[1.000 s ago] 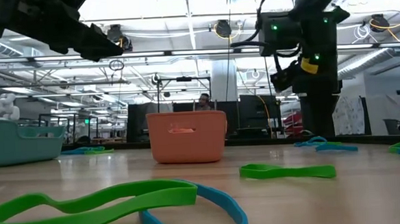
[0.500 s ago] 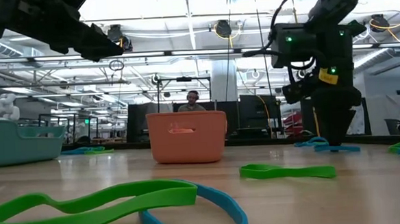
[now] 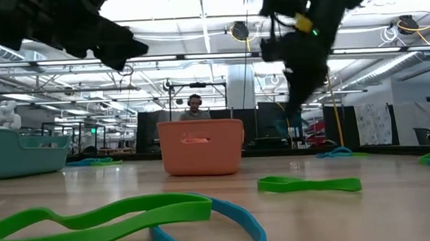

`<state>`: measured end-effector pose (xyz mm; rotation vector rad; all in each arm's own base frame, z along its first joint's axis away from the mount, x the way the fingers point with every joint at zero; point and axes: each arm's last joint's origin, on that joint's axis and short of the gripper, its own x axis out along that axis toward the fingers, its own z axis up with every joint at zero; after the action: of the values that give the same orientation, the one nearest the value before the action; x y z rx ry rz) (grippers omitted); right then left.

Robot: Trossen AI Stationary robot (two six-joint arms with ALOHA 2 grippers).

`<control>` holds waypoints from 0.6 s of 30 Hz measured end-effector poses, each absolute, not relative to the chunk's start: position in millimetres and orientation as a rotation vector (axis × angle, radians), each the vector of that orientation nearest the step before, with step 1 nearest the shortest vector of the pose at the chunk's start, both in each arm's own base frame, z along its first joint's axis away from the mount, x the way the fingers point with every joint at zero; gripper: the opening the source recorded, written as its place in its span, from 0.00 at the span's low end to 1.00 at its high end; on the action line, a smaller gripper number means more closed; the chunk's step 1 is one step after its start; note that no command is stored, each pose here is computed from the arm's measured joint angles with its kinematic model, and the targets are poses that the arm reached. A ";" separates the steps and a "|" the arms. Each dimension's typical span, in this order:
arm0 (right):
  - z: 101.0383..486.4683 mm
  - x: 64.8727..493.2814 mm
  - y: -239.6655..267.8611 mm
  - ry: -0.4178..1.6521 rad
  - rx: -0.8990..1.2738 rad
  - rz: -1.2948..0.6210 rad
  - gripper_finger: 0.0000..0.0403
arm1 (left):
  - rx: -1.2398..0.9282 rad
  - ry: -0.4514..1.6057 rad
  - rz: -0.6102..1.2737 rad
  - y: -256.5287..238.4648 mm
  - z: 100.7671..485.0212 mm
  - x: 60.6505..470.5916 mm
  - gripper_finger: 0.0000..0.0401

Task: Sort rubber bands into baskets
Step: Put the blue rubber band into the green bin

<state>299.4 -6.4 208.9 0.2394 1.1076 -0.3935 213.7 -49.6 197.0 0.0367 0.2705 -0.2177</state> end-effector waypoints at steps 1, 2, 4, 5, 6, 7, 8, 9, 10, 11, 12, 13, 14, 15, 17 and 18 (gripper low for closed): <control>214.3 303.9 -3.2 1.071 0.235 -0.377 0.00 | 0.026 0.267 -0.216 -50.3 194.5 217.0 0.48; 219.7 308.1 0.0 1.036 0.228 -0.360 0.00 | 0.003 0.256 -0.212 -50.9 192.3 220.8 0.48; 229.4 315.4 7.0 0.969 0.221 -0.325 0.00 | -0.070 0.231 -0.192 -49.9 188.1 228.7 0.48; 233.3 318.8 10.3 0.933 0.223 -0.310 0.00 | -0.114 0.216 -0.173 -48.0 186.1 232.8 0.48; 236.8 321.8 13.7 0.901 0.223 -0.293 0.00 | -0.159 0.205 -0.157 -46.3 184.6 237.3 0.48; 239.6 324.2 16.7 0.872 0.222 -0.276 0.00 | -0.207 0.198 -0.141 -44.3 183.3 242.0 0.48; 241.9 326.4 19.4 0.845 0.217 -0.262 0.00 | -0.259 0.193 -0.125 -42.2 182.5 246.9 0.48; 243.6 328.1 22.2 0.821 0.212 -0.248 0.00 | -0.322 0.187 -0.109 -40.1 181.9 251.8 0.48; 245.0 329.5 24.6 0.802 0.209 -0.237 0.00 | -0.389 0.182 -0.094 -38.3 181.2 256.9 0.48; 245.9 330.4 26.7 0.788 0.208 -0.229 0.00 | -0.448 0.177 -0.084 -37.4 180.5 262.0 0.48; 246.6 330.9 28.5 0.778 0.208 -0.222 0.00 | -0.492 0.172 -0.077 -37.0 179.0 266.2 0.48; 246.9 331.1 30.3 0.774 0.207 -0.216 0.00 | -0.516 0.169 -0.070 -36.7 176.9 270.0 0.48; 247.0 331.0 31.4 0.774 0.206 -0.212 0.00 | -0.526 0.168 -0.069 -36.9 174.9 274.2 0.48; 246.8 330.8 32.7 0.777 0.204 -0.209 0.00 | -0.530 0.166 -0.069 -37.4 173.5 278.2 0.48; 246.7 330.5 34.6 0.778 0.201 -0.204 0.00 | -0.530 0.166 -0.065 -37.7 170.4 286.7 0.48; 246.8 330.4 35.4 0.778 0.200 -0.201 0.00 | -0.530 0.169 -0.062 -37.9 169.1 291.7 0.48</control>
<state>330.4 35.4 246.8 0.2005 0.7782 -0.2014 291.7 -37.9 169.1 -0.5297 0.1695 -0.0624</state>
